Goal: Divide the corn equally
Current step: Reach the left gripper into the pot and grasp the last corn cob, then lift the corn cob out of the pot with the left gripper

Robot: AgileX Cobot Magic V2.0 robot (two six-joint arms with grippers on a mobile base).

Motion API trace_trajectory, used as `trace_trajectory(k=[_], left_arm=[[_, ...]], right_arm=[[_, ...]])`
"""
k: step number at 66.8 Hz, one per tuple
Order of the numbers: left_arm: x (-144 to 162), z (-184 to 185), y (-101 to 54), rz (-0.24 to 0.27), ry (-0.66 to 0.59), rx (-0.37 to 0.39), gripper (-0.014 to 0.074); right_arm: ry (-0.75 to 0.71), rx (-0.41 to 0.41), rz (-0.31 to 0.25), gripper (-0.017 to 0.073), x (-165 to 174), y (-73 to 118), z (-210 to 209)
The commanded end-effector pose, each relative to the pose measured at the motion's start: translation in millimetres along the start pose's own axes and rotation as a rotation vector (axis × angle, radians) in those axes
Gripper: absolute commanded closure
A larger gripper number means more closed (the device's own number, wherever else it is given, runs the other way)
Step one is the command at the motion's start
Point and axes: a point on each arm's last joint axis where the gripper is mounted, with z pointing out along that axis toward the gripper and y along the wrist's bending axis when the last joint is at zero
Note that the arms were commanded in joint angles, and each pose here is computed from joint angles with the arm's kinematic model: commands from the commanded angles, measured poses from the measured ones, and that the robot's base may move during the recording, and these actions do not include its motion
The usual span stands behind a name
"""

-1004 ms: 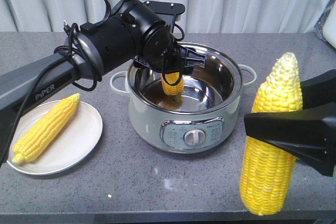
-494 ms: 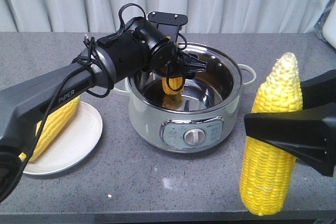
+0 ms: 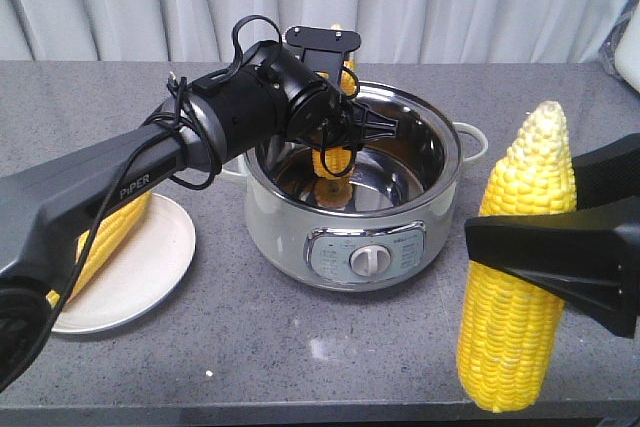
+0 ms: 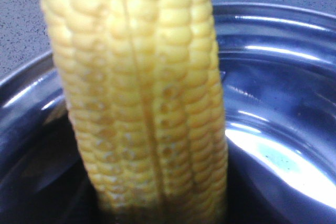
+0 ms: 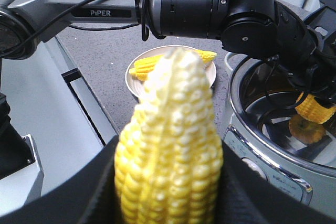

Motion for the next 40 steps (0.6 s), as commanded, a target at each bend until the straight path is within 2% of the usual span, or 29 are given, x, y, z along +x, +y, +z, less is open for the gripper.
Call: trace_trajectory(k=[1, 6, 10, 30, 40], left_arm=[[-34.6, -50.9, 1.3, -0.033, -0.147, 0.056, 0.0335], [-39.0, -63.5, 2.2, -0.046, -0.157, 0.066, 0.0335], [-41.6, -73.6, 2.7, -0.038, -0.161, 0.065, 0.0335], [-47.6, -138.0, -0.8, 0.181, -0.159, 0.062, 0.0335], [-42.6, -163.7, 8.1, 0.193, -0.159, 0.059, 0.0335]], right_arm=[[-0.079, 0.006, -0.002, 0.0397, -11.4, 2.9, -4.8], [-0.079, 0.006, -0.002, 0.0397, -11.4, 2.9, -4.8], [-0.079, 0.006, -0.002, 0.0397, -11.4, 2.9, -4.8], [-0.078, 0.005, -0.002, 0.0397, -11.3, 3.0, -4.8], [-0.076, 0.002, -0.004, 0.0397, -11.1, 3.3, -4.8]])
